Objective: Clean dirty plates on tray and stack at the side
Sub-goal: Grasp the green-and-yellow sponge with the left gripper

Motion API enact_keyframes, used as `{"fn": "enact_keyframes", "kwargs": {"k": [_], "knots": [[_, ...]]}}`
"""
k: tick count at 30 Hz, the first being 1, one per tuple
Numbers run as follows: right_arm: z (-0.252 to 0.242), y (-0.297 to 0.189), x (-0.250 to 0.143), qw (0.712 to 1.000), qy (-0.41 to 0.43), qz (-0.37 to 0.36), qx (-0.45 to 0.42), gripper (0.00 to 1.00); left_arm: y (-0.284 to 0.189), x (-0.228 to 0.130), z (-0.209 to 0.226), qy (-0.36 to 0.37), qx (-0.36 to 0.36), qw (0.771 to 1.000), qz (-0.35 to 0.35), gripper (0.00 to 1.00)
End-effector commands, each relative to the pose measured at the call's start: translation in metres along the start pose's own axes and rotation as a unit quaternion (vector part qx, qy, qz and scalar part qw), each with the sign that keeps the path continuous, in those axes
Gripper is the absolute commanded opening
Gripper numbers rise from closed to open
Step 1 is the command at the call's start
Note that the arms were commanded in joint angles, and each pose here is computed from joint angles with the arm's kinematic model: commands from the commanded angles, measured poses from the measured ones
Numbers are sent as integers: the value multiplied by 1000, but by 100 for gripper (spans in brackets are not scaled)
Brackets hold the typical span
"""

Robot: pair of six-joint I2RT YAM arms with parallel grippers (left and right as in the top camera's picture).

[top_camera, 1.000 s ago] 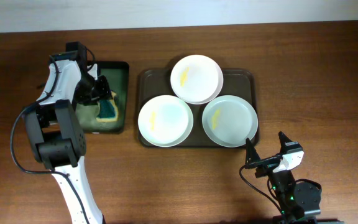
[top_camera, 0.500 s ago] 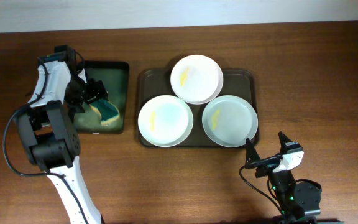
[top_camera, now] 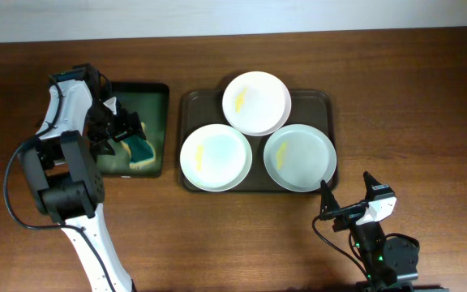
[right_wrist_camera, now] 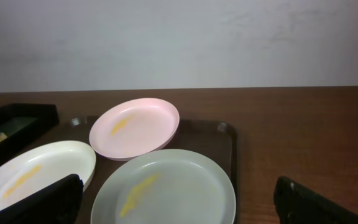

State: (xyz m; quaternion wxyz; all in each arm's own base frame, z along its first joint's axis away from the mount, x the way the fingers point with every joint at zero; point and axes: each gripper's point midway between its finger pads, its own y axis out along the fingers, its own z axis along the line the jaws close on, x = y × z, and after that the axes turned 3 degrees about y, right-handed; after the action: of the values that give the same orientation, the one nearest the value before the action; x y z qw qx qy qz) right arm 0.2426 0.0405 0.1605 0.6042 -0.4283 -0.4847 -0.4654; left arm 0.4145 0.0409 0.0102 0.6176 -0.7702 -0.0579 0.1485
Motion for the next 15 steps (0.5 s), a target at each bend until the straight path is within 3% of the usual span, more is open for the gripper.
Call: {"fn": "enact_keyframes", "kwargs": {"k": [1, 8, 9, 11, 15], "knots": [[-3, 0, -2, 1000, 1, 1, -7, 98, 4, 0, 1, 11, -5, 1000, 8, 92], [-3, 0, -2, 1000, 1, 1, -7, 98, 2, -2, -4, 17, -4, 1000, 13, 86], [-3, 0, -2, 1000, 1, 1, -7, 98, 3, -3, -5, 18, -3, 1000, 15, 78], [-3, 0, -2, 1000, 1, 1, -7, 98, 3, -6, -6, 19, -3, 1000, 19, 72], [-3, 0, -2, 1000, 1, 1, -7, 98, -2, -12, -6, 17, -2, 999, 29, 79]]}}
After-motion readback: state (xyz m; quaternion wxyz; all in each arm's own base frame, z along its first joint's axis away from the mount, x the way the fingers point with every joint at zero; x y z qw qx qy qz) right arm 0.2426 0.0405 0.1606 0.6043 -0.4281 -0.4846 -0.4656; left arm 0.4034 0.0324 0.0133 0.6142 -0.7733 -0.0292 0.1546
